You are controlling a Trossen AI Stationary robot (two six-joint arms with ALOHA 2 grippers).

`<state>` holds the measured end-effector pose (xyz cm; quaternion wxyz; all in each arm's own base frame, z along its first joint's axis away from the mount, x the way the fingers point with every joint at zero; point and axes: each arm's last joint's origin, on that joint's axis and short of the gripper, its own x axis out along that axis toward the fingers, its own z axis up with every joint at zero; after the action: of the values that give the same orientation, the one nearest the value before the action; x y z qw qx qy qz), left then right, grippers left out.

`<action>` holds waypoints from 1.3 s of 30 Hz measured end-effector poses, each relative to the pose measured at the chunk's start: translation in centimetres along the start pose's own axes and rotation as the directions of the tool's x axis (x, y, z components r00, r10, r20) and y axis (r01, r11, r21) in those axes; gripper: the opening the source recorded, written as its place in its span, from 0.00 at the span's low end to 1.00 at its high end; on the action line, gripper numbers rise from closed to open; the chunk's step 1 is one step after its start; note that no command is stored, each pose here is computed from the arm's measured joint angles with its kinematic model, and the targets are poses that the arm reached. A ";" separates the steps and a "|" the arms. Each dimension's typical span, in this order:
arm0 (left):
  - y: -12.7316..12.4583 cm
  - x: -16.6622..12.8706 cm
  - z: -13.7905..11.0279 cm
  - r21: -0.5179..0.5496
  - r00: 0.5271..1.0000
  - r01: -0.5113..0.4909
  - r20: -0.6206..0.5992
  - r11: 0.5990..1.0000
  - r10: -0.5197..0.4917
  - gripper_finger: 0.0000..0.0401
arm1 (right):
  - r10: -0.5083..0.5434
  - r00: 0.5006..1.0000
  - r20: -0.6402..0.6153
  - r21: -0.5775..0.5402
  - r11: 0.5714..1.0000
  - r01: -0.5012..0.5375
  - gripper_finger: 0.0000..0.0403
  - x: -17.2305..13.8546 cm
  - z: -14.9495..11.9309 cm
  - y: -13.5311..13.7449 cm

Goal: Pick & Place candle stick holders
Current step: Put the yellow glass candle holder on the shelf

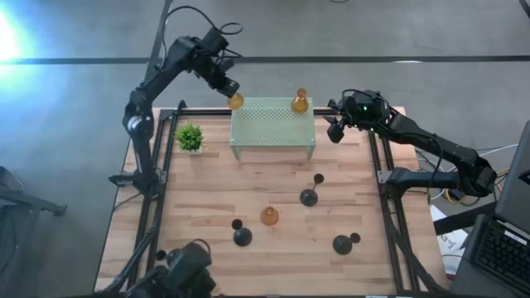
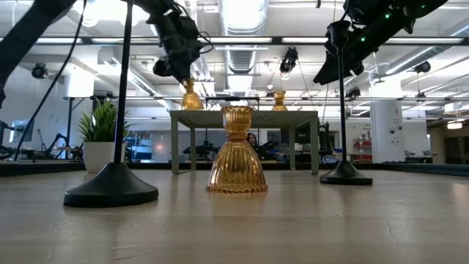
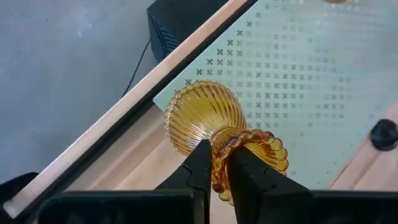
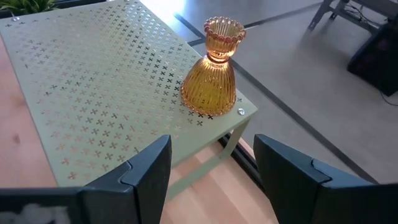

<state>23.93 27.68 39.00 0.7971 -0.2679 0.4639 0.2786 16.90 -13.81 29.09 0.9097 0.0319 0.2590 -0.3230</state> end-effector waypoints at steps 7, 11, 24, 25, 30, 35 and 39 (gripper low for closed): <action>-0.3 1.9 1.7 0.025 0.999 -0.027 -0.032 0.999 0.028 0.09 | 0.000 1.000 -0.002 -0.016 1.000 0.000 0.54 0.0 0.0 0.0; -0.7 3.0 2.4 0.036 0.998 -0.016 -0.053 0.999 0.018 0.09 | 0.000 1.000 -0.004 -0.016 1.000 0.000 0.54 0.0 0.0 0.0; -1.2 4.3 2.8 0.035 0.998 0.021 -0.058 0.999 -0.019 0.09 | 0.001 1.000 -0.007 -0.023 1.000 -0.001 0.54 0.1 -0.1 0.0; -1.2 4.3 2.8 0.035 0.998 0.022 -0.053 0.999 -0.020 0.09 | 0.001 1.000 -0.007 -0.023 1.000 -0.001 0.54 0.1 -0.1 0.0; -1.4 4.4 3.0 0.043 0.999 0.023 -0.036 0.999 -0.021 0.09 | 0.001 1.000 -0.007 -0.023 1.000 -0.001 0.54 0.1 -0.1 0.0; -1.4 4.4 3.1 0.045 0.999 0.023 -0.027 0.999 -0.022 0.09 | 0.002 1.000 -0.006 -0.023 1.000 -0.002 0.54 0.1 -0.1 0.0; -1.4 4.4 3.1 0.045 0.999 0.023 -0.026 0.999 -0.022 0.09 | 0.002 1.000 -0.006 -0.023 1.000 -0.002 0.54 0.1 -0.1 0.0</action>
<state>28.52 29.68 36.66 0.8000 -0.2587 0.4772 0.2556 16.88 -13.79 28.96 0.9095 0.0227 0.2655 -0.3190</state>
